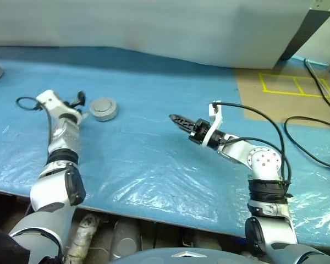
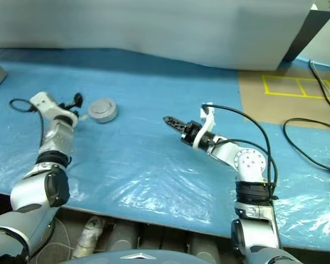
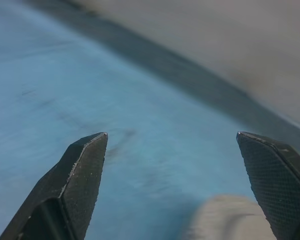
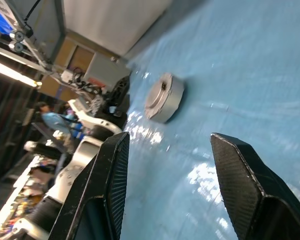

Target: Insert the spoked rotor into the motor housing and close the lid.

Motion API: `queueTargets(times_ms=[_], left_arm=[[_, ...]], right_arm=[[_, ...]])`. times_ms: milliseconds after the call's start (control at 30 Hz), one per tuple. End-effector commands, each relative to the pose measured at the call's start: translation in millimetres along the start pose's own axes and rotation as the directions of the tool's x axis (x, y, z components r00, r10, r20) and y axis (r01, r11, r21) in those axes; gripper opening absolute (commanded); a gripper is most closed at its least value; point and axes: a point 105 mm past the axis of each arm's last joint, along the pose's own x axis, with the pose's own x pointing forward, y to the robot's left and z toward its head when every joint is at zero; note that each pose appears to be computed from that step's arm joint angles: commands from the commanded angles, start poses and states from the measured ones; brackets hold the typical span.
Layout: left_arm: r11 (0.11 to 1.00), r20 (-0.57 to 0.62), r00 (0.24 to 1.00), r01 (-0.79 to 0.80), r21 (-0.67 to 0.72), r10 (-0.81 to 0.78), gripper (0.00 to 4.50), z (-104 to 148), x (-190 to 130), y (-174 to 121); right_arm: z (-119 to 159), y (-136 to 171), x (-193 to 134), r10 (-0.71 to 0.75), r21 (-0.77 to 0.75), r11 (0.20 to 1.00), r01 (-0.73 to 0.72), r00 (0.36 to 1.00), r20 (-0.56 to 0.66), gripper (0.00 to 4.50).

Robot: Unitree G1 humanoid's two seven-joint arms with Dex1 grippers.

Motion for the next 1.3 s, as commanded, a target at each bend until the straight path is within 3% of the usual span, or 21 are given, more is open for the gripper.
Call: queueTargets(times_ms=[33,100,200,300,400,533,733,1067,1300], left_arm=[[0.907,-0.030,0.911,0.412,0.085,-0.411,4.34,2,-4,-87],[0.844,-0.068,0.846,0.533,0.057,-0.529,4.34,-7,-17,-115],[0.671,-0.171,0.662,0.741,0.009,-0.729,4.34,-30,-57,-165],[0.574,-0.241,0.555,0.819,-0.013,-0.796,4.34,-48,-84,-186],[0.591,-0.278,0.567,0.807,-0.005,-0.776,4.34,-60,-87,-189],[0.610,-0.261,0.589,0.792,-0.002,-0.765,4.34,-56,-83,-190],[0.599,-0.286,0.586,0.799,0.049,-0.759,4.34,-53,-82,-183],[0.674,-0.263,0.670,0.733,0.090,-0.694,4.34,-41,-69,-167],[0.734,-0.241,0.735,0.669,0.114,-0.633,4.34,-35,-61,-153]], right_arm=[[26,4,-10,-0.038,-0.240,0.969,0.065,0.993,0.115,2.67],[31,2,-12,-0.067,-0.322,0.940,0.112,0.987,0.147,2.67],[41,-7,-14,-0.162,-0.440,0.864,0.243,0.964,0.213,2.67],[39,-19,-13,-0.250,-0.497,0.798,0.341,0.938,0.241,2.67],[35,-34,-11,-0.341,-0.493,0.762,0.419,0.908,0.244,2.67],[37,-35,-9,-0.357,-0.551,0.704,0.448,0.894,0.271,2.67],[41,-32,-4,-0.360,-0.696,0.533,0.482,0.873,0.329,2.67],[45,-37,4,-0.374,-0.683,0.483,0.548,0.834,0.405,2.67],[39,-30,16,-0.349,-0.699,0.483,0.527,0.848,0.398,2.67]])
